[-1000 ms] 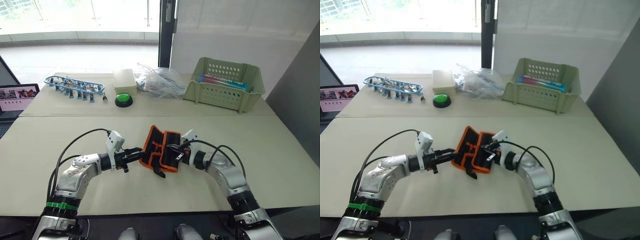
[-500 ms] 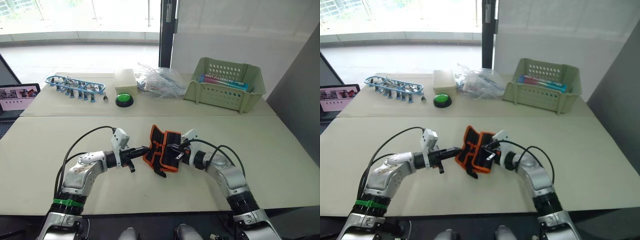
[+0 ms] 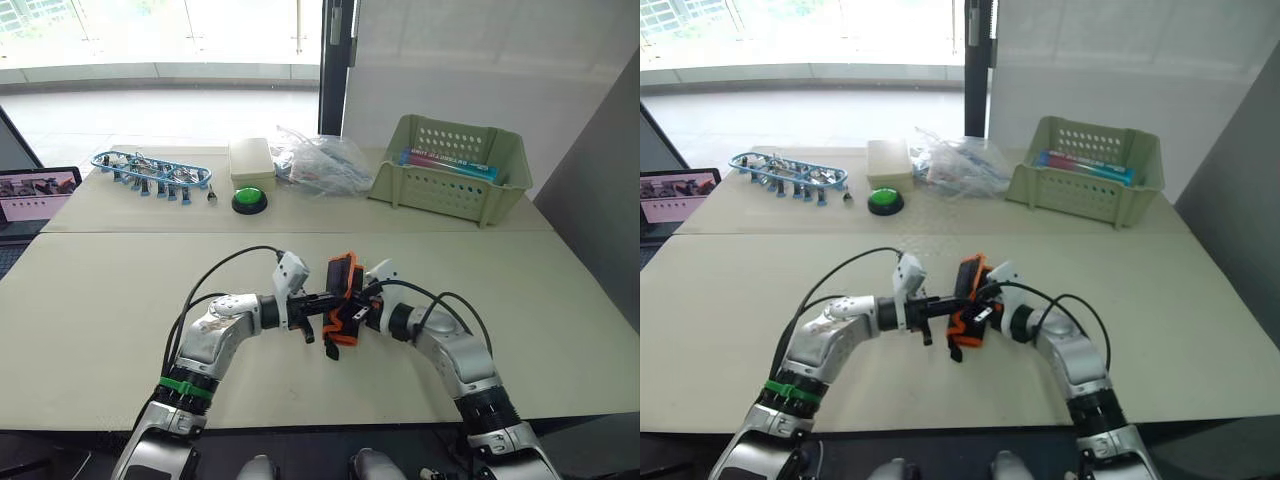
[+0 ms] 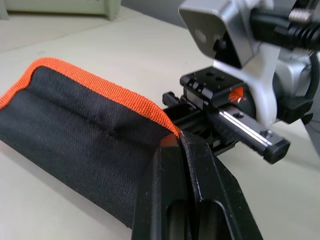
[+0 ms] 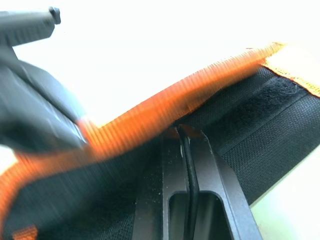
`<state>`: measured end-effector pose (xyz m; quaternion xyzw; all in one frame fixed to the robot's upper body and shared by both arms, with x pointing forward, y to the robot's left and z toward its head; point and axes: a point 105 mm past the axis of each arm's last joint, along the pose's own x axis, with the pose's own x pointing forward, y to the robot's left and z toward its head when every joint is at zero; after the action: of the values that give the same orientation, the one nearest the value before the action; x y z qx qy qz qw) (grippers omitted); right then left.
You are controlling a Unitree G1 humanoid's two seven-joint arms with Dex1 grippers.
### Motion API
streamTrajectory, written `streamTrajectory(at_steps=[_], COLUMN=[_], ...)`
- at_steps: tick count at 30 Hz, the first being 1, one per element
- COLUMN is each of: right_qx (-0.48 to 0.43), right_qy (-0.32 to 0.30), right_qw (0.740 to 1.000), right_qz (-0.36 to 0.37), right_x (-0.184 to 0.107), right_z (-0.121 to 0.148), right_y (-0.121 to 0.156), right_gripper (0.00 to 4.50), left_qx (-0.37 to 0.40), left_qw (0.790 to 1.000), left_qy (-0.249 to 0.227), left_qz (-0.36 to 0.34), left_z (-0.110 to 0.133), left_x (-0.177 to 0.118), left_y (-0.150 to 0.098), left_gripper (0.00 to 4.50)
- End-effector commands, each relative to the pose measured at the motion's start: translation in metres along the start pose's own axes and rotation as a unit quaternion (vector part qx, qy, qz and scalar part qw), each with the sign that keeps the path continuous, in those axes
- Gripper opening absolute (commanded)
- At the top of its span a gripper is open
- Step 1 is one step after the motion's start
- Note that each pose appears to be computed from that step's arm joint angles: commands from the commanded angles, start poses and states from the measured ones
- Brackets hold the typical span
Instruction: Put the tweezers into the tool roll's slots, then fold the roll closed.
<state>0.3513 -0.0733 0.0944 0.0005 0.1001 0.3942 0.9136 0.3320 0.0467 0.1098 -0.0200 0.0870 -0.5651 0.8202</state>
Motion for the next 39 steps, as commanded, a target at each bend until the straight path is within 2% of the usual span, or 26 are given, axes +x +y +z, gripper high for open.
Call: streamTrajectory(at_steps=[1,4,9,11,14,16,20,24,28,33,36,39], right_qx=[0.052,0.112,0.14,0.124,0.059,0.012,-0.052,-0.054,-0.037,-0.022,-0.015,-0.015], right_qy=[-0.018,-0.07,-0.111,-0.129,-0.147,-0.109,-0.028,0.053,0.096,0.092,0.079,0.075], right_qw=[0.998,0.99,0.982,0.983,0.987,0.993,0.998,0.997,0.995,0.996,0.997,0.997], right_qz=[-0.023,-0.043,-0.054,-0.04,0.03,0.042,0.022,-0.012,-0.012,-0.007,-0.002,-0.001], right_x=[-0.009,-0.023,-0.039,-0.044,-0.042,-0.033,-0.012,-0.003,-0.004,-0.003,0.0,0.0], right_z=[0.006,0.026,0.044,0.054,0.073,0.065,0.037,0.002,-0.021,-0.023,-0.017,-0.015], right_y=[-0.01,-0.025,-0.038,-0.035,-0.006,0.004,0.0,-0.017,-0.02,-0.016,-0.013,-0.012], right_gripper=[0.0,0.0,0.0,0.0,0.0,0.0,0.0,0.0,0.0,0.0,0.0,0.0], left_qx=[0.019,0.024,0.024,0.025,0.025,0.03,0.029,0.033,0.072,0.111,0.104,0.1], left_qw=[1.0,0.999,0.999,0.999,0.998,0.996,0.995,0.995,0.995,0.993,0.993,0.992], left_qy=[0.012,0.021,0.036,0.044,0.064,0.081,0.092,0.09,0.07,0.026,-0.006,-0.021], left_qz=[-0.005,-0.01,-0.005,-0.003,0.002,-0.002,0.004,-0.008,-0.012,-0.021,-0.05,-0.069], left_z=[-0.005,-0.012,-0.02,-0.024,-0.032,-0.038,-0.041,-0.038,-0.026,0.003,0.027,0.038], left_x=[0.009,0.012,0.013,0.014,0.016,0.017,0.017,0.015,0.01,-0.004,-0.021,-0.029], left_y=[-0.002,-0.004,-0.001,0.0,0.001,-0.001,0.002,-0.001,-0.003,-0.007,-0.01,-0.011], left_gripper=[0.01,0.01,0.01,0.01,0.01,0.01,0.01,0.01,0.01,0.01,0.85,1.84])
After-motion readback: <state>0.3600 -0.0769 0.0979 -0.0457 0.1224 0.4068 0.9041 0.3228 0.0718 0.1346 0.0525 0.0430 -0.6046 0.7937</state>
